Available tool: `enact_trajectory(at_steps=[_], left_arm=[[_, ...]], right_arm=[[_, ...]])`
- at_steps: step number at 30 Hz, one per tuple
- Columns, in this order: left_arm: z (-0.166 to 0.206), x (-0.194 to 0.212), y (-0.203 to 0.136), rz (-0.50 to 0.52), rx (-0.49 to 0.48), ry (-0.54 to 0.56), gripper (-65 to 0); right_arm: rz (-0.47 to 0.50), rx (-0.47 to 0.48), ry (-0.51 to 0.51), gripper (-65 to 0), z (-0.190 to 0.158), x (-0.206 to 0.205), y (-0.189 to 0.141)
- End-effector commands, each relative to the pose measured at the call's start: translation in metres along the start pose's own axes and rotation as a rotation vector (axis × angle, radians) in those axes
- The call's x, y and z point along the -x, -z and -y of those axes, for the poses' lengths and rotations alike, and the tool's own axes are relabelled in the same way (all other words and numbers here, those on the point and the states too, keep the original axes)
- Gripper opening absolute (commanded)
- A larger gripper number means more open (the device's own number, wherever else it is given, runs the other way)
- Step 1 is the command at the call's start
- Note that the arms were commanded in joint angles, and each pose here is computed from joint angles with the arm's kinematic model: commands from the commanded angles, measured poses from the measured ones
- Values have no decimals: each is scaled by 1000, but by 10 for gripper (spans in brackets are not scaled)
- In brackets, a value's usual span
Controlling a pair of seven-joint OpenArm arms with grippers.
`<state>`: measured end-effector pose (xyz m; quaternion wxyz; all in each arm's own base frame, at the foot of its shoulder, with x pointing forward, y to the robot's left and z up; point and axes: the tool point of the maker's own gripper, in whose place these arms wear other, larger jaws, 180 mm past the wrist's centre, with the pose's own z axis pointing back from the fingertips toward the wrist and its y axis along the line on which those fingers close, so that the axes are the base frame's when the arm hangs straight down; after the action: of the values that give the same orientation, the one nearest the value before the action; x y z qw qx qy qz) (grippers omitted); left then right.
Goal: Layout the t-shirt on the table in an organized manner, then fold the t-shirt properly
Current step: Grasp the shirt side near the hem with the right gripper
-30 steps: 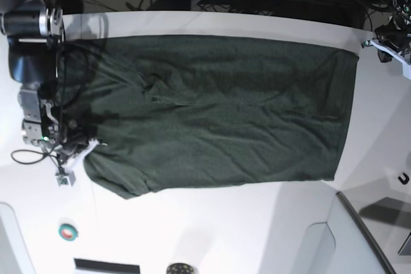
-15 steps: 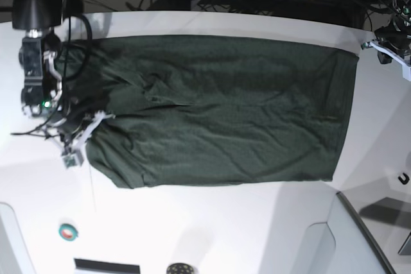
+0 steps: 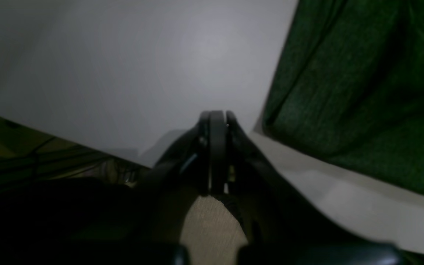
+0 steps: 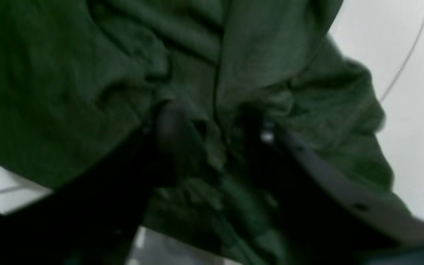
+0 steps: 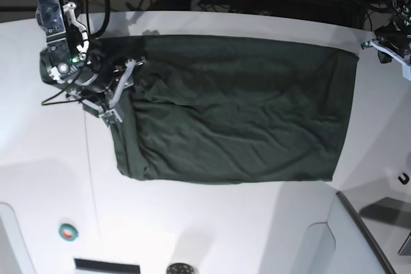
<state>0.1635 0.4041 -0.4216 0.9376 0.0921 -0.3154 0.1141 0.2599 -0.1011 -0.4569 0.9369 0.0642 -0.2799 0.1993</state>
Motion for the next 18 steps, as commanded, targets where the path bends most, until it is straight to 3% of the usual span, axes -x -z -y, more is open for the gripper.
enact_trajectory(at_steps=[1,7,13,18], left_arm=[[-8,-14,-5,42,-14,17,-650],[-3,-16,-3,53,-4,2,-650],[49,-26,16,73,98,5,-650],[72,-40,23,96,137,9,-650]], right_arm=[[100,24,-3,-377,12,-31,-10],[231,137,45,-387,69,-92,-26],[148,83,183,-389,99,-121,27],[113,25,261,-387,98,-129,45]])
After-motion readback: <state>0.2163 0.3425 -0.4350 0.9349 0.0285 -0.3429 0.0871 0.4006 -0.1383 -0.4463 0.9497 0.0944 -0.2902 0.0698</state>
